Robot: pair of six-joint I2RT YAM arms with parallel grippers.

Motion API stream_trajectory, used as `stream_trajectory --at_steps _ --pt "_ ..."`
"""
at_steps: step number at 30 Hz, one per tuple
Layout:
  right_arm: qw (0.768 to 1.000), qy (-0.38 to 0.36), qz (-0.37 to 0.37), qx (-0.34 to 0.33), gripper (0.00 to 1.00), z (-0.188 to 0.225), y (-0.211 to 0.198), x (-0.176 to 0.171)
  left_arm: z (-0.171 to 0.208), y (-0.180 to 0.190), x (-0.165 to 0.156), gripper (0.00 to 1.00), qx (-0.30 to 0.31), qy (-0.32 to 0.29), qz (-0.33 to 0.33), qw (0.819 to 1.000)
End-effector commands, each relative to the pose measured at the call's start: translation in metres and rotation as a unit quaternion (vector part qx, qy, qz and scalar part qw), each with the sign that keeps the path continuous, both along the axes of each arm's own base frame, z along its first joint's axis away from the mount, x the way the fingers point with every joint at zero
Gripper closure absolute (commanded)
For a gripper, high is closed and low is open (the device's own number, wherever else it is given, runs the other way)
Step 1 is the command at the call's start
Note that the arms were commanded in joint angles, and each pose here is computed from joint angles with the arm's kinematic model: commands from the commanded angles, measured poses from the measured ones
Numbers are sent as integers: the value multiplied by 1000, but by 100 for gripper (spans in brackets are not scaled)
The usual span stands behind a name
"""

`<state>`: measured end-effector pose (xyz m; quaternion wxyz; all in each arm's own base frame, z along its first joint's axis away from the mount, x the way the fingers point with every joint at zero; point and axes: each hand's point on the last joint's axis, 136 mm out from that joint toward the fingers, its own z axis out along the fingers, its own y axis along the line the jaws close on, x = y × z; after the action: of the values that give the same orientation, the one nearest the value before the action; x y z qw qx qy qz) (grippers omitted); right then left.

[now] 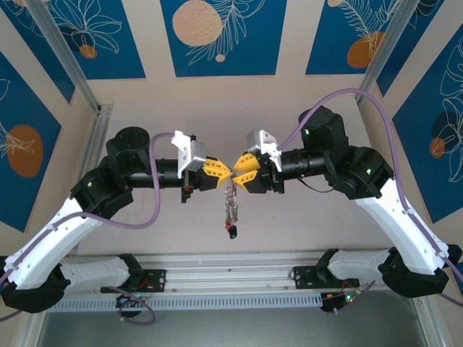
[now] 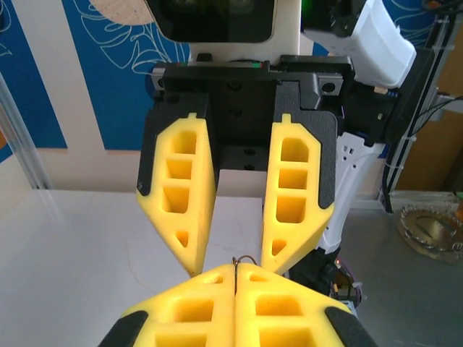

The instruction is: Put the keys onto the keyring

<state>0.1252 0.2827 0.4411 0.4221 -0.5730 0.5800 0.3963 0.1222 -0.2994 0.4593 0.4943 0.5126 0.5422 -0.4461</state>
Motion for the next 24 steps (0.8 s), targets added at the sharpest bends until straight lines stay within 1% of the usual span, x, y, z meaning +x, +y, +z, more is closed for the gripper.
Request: stream_trajectory --at_steps 1,7,10,15,18,19,21,24 --pt "1000 12 19 15 73 4 -1 -8 36 7 -12 100 -67 -40 -17 997" --pt "1000 10 18 19 100 6 -2 -7 35 6 -11 100 -74 -40 -19 996" --pt "1000 3 6 20 100 8 -4 -3 35 6 -11 100 -72 -40 -17 997" --pt "1000 -12 -16 12 100 12 -11 2 26 10 1 100 -22 -36 22 999" --pt "999 -17 -26 -8 100 9 -11 8 22 13 2 79 10 -35 29 999" --pt "999 -19 -30 -14 100 8 -11 10 22 13 3 75 18 -35 31 999" --pt "999 -23 -39 -27 100 7 -10 15 17 15 6 70 46 -35 39 998" --pt "998 -29 -45 -37 100 8 -8 19 13 19 10 68 81 -39 48 995"
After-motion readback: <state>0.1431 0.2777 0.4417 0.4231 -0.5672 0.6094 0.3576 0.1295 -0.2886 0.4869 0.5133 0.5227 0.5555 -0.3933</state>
